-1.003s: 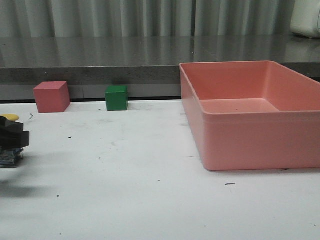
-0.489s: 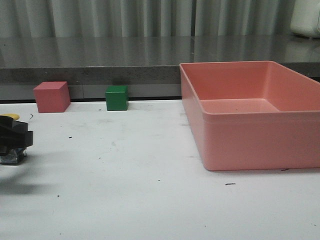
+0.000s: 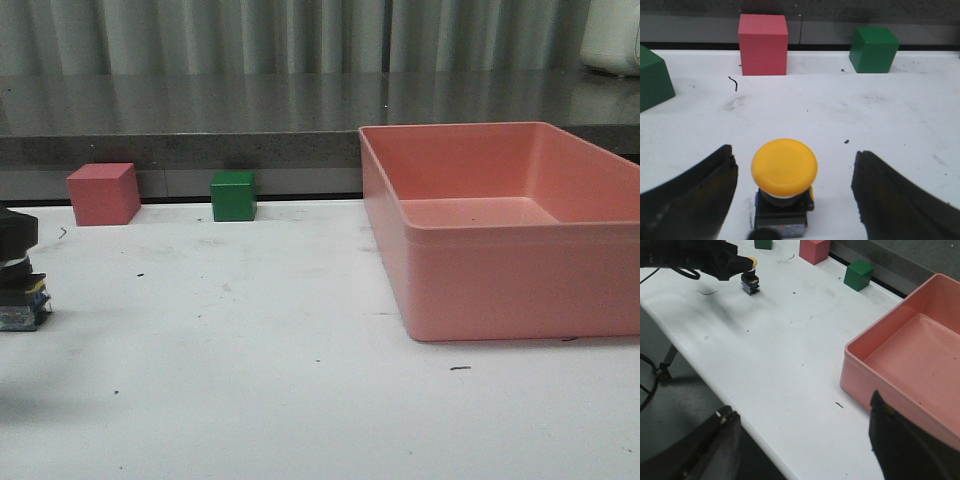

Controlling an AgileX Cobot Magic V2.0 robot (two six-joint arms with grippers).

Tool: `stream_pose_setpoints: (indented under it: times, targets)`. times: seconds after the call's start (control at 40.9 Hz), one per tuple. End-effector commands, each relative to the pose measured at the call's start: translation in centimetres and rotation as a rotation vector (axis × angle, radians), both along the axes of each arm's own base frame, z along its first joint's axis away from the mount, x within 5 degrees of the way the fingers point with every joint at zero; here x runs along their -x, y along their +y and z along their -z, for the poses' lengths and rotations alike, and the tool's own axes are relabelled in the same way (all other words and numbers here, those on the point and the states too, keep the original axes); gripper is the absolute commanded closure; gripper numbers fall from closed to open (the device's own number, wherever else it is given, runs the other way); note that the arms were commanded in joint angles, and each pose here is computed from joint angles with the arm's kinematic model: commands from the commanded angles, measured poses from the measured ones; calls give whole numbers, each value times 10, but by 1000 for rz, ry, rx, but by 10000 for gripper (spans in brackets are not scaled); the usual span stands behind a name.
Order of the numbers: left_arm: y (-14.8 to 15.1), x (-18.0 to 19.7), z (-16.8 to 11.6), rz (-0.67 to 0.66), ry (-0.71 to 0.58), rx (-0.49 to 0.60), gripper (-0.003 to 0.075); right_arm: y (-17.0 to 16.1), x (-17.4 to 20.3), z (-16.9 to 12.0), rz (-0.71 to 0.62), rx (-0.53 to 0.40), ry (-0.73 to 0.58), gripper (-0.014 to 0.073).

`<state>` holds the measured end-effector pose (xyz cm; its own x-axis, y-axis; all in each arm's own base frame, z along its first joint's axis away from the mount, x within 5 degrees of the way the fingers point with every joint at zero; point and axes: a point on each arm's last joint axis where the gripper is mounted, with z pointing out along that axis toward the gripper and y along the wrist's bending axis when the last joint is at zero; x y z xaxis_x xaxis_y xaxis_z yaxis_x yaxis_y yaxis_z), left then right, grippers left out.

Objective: Place and stand button with both arms
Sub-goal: 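Set the button upright on the table, yellow cap up, and release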

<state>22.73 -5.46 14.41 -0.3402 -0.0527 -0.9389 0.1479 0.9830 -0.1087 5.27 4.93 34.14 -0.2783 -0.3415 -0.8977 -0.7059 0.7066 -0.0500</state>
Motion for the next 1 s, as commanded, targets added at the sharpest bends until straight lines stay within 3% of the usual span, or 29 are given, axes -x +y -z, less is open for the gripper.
stream_pose_setpoints:
  times: [0.0,0.391,0.66,0.978]
  targets:
    - [-3,3,-29,25,-24,22,238,1,-1,-14,-5,-65,-74,45]
    - [1,37,-114,73,209,-4,238,1,-1,-14,-5,-65,-74,45]
    - [11,78,-184,96,178,-4,238,1,-1,-14,-5,-65,-74,45]
    - [28,133,-215,97,197,-51,241,1,-1,-14,-5,-65,-74,45]
